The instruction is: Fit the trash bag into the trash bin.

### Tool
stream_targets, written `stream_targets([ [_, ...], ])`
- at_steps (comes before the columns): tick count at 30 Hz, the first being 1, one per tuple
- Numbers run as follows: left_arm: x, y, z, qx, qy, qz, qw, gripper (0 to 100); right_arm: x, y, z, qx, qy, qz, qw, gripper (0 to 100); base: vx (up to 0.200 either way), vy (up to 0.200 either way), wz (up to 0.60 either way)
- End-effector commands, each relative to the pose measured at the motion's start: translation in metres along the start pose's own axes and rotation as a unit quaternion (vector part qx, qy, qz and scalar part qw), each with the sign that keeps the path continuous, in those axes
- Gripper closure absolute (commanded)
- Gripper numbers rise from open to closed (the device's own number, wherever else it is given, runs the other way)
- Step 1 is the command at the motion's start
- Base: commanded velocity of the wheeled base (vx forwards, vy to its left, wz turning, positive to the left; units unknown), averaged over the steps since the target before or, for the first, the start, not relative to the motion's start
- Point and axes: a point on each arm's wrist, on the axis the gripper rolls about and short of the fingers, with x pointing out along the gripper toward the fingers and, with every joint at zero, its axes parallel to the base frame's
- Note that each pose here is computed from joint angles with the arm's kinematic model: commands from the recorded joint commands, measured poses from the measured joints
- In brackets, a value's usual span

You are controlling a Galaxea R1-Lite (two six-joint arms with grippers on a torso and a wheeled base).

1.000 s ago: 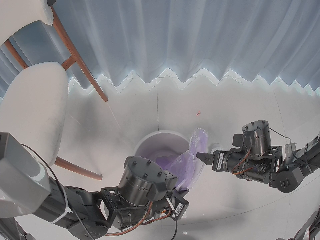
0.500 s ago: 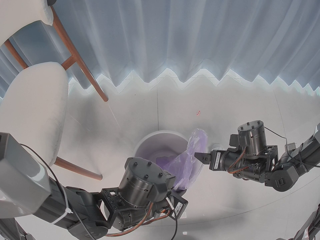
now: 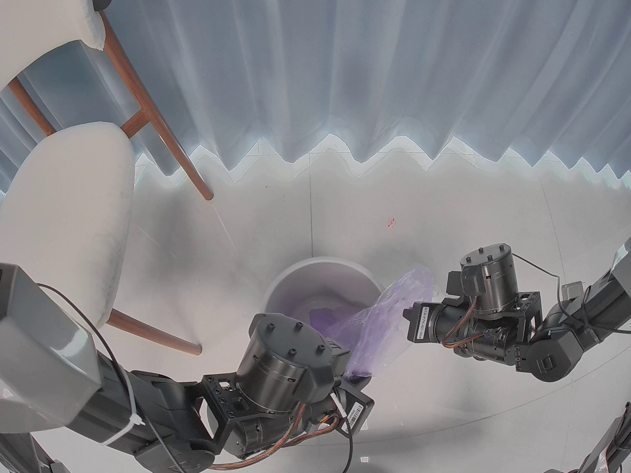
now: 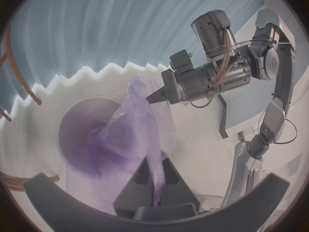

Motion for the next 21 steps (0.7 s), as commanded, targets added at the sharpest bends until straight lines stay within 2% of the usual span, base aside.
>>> stream_targets([
  [1, 0.0, -0.002, 0.0, 0.002, 0.0, -0.001, 1.0, 100, -0.003, 0.0, 0.0, -0.001, -0.003, -0.001, 1.0, 100, 0.0, 0.0, 0.0],
  [5, 0.0, -0.003, -0.002, 0.008, -0.002, -0.004, 1.0, 100, -0.007, -0.001, 0.0, 0.0, -0.006, -0.005, 1.0, 100, 0.0, 0.0, 0.0],
  [6, 0.0, -0.003, -0.002, 0.009, -0.002, -0.004, 1.0, 0, -0.009, -0.002, -0.001, -0.001, -0.004, -0.006, 1.0, 100, 0.0, 0.0, 0.0],
  [14, -0.008, -0.001, 0.003, 0.003, -0.01, -0.001, 0.9999, 0, -0.014, -0.005, -0.002, -0.001, -0.005, -0.008, 1.0, 100, 0.0, 0.0, 0.0],
  [21, -0.027, 0.012, 0.003, -0.007, -0.015, 0.015, 0.9998, 0, -0.014, -0.007, -0.003, 0.0, -0.004, -0.011, 0.9999, 100, 0.0, 0.0, 0.0],
])
